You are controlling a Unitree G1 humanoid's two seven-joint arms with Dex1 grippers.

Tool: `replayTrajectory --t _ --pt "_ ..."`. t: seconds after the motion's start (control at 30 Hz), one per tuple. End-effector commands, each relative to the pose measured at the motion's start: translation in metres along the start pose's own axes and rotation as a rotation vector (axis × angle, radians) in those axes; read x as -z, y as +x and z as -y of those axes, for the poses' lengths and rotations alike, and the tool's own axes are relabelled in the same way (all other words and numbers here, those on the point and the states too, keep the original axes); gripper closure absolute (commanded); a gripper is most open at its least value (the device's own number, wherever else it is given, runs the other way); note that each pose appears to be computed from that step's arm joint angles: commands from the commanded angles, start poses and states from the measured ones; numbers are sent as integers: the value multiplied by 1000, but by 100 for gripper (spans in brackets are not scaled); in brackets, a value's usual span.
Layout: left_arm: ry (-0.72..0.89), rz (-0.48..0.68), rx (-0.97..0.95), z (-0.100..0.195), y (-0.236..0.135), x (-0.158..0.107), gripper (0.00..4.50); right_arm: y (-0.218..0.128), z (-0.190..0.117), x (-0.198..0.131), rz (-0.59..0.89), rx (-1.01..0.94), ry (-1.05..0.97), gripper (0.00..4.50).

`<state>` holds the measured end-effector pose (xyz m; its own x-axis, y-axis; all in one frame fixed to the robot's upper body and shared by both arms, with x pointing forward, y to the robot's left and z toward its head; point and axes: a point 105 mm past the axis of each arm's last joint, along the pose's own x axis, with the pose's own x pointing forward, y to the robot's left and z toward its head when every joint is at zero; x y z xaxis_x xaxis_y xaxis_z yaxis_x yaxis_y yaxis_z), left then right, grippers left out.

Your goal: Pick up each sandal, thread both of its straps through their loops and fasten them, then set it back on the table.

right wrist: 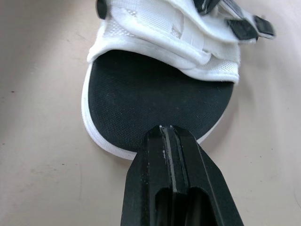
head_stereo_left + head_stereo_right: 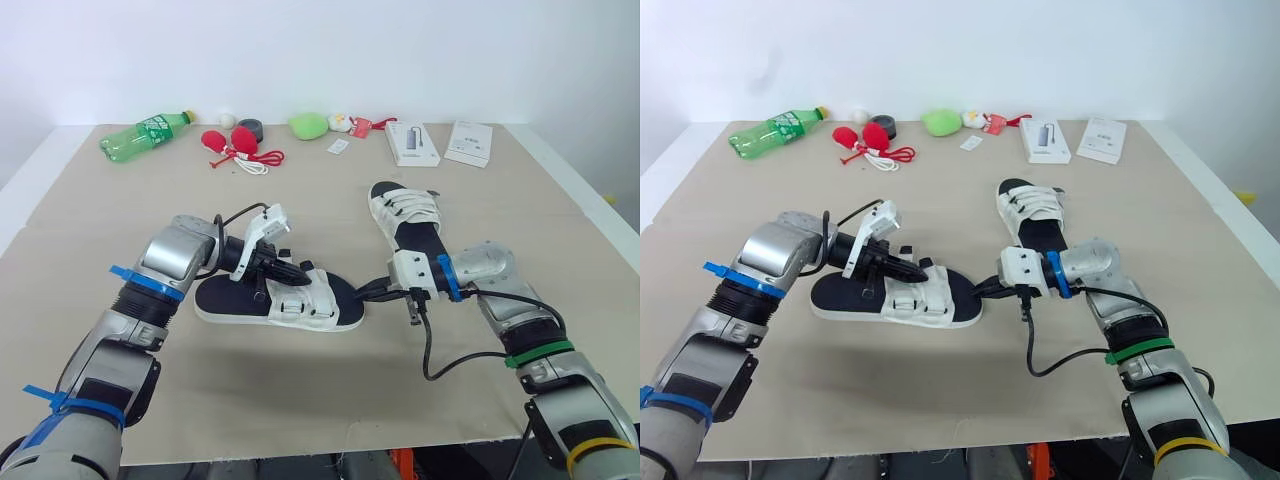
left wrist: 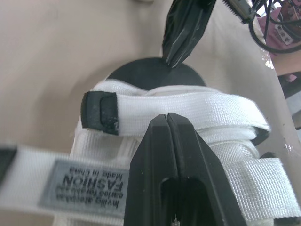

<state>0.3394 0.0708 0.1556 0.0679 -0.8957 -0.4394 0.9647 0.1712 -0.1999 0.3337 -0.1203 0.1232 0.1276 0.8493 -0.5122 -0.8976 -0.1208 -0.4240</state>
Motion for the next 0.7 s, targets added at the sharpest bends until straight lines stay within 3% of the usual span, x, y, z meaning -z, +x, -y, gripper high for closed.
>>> replayTrajectory --t 0.03,0.07,0.17,0.23,0.4,0.43,0.5,0.7 --pt "58 63 -68 -2 -15 -20 445 -4 3 -2 28 -21 72 450" --pt "64 74 -76 -1 -18 -24 445 -7 4 -5 44 -30 96 450" --pt "113 121 -89 9 -32 -40 450 -21 18 -22 166 7 191 357" --pt "150 135 -104 16 -42 -46 450 -30 26 -30 238 33 244 254" --pt "193 196 -162 27 -74 -51 450 -53 42 -40 380 100 386 47" --pt "205 199 -209 24 -82 -48 424 -56 42 -40 397 108 403 2" --pt "242 205 -303 19 -93 -39 368 -61 41 -40 421 112 427 0" --pt "506 153 -410 27 -91 7 89 -67 27 -38 475 112 420 0"
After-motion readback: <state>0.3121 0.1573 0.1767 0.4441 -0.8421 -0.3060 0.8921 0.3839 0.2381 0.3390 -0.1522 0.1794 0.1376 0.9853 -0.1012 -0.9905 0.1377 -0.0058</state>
